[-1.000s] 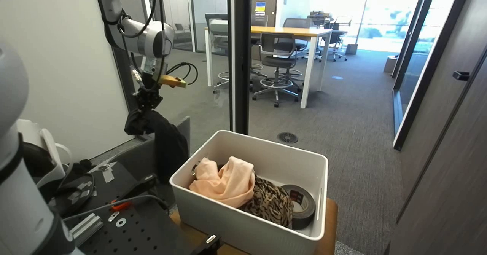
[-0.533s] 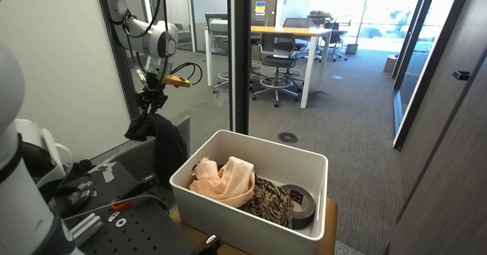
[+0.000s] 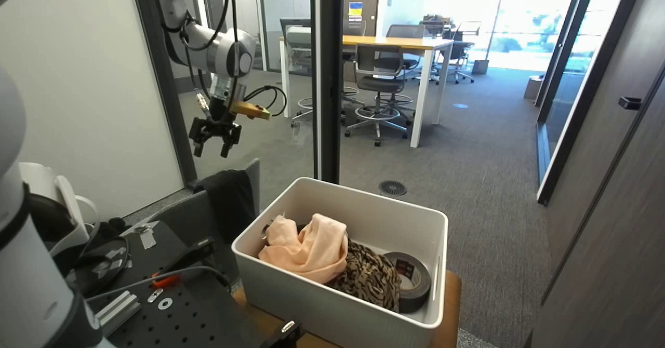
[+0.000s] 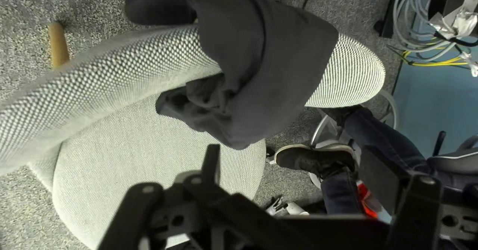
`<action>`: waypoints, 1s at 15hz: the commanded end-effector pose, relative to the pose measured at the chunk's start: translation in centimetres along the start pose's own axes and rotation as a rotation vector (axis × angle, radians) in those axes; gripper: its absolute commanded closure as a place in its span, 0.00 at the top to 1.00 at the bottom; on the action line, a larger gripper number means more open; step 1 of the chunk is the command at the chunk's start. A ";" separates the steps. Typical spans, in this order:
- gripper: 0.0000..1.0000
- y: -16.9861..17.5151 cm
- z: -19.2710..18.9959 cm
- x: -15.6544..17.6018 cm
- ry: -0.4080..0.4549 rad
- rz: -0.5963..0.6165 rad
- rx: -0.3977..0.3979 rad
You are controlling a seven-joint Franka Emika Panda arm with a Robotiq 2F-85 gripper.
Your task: Remove the black clothing from the bin and hang it on the back of the chair
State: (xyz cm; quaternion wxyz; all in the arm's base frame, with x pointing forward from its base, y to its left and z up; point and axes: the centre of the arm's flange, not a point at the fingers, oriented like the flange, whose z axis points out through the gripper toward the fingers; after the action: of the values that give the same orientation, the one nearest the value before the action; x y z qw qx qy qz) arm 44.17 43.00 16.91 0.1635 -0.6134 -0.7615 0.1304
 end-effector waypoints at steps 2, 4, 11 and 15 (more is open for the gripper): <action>1.00 0.9 -2.0 -4.3 -0.076 0.084 0.035; 1.00 0.5 -3.1 -7.5 -0.120 0.146 0.045; 1.00 -5.6 -11.9 -17.2 -0.168 0.452 0.003; 1.00 -11.3 -16.7 -20.9 -0.170 0.664 -0.052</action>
State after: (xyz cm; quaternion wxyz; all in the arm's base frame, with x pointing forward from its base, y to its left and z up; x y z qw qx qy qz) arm 48.51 23.88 29.38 0.0603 -0.7767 -0.5888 0.2157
